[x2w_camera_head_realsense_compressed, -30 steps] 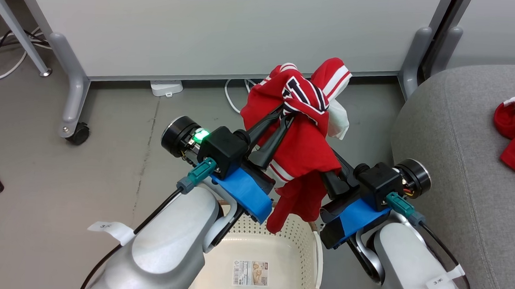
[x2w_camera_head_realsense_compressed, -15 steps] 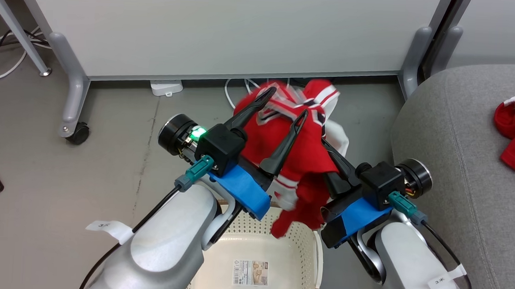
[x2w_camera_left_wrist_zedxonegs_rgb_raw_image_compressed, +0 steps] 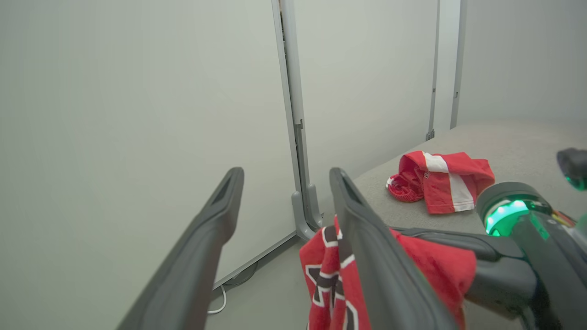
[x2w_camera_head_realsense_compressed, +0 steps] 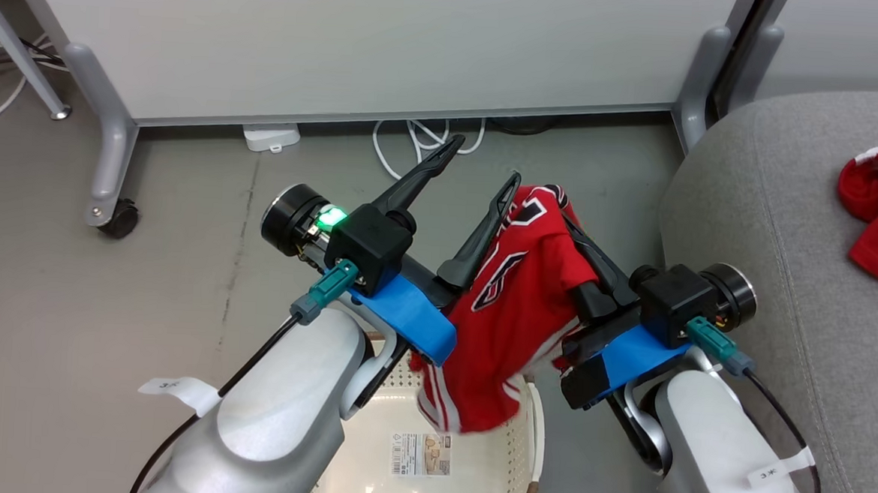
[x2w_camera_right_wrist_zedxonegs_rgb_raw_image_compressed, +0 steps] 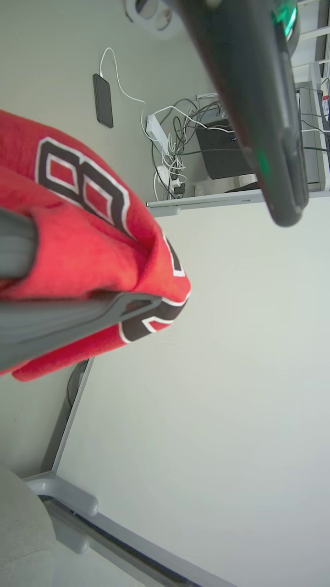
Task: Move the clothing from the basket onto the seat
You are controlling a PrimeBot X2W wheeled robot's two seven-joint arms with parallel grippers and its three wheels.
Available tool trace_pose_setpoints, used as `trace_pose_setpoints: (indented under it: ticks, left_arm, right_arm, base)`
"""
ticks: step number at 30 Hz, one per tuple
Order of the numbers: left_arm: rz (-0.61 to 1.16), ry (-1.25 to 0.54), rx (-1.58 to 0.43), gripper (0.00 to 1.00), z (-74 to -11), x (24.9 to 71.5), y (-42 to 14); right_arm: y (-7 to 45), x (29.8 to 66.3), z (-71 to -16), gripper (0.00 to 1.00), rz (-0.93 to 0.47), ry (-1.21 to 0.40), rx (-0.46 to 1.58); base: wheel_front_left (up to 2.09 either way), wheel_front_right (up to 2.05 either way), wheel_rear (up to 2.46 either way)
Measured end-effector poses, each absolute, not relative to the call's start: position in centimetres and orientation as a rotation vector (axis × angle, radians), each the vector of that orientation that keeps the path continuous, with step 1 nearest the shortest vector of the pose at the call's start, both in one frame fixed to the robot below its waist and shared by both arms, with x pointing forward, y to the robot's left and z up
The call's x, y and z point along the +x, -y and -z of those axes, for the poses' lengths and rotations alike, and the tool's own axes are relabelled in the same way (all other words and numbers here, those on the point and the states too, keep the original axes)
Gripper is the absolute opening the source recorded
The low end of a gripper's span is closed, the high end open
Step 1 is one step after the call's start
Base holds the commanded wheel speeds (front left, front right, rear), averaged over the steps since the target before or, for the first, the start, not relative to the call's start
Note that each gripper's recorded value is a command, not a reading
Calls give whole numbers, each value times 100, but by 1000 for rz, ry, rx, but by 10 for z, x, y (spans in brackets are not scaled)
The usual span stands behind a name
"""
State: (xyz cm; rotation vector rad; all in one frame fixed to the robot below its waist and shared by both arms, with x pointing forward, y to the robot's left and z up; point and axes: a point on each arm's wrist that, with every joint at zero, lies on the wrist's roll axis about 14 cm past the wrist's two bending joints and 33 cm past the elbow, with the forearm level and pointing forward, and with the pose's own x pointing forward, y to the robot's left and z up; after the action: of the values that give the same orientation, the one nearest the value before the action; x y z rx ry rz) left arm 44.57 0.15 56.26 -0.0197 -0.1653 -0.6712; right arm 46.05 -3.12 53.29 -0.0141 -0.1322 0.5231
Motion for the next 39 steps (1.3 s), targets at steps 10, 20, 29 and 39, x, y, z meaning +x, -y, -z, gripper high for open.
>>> trace_pose_setpoints:
  ticks: [10,20,29,39]
  left_arm:
    - [729,142,-46,100,-547,453,21]
    - [819,97,-63,100,-523,455,51]
    - [918,74,-73,100,-508,452,84]
    - [1035,54,-89,100,-495,442,122]
  right_arm:
    - [70,471,-529,0,-421,136,-6]
    - [125,472,-522,0,-279,127,-17]
    - [170,462,-516,0,-156,110,-29]
    - [217,441,-505,0,-16,71,-39]
  base:
    - [0,0,0]
    - [0,0,0]
    - [0,0,0]
    - [0,0,0]
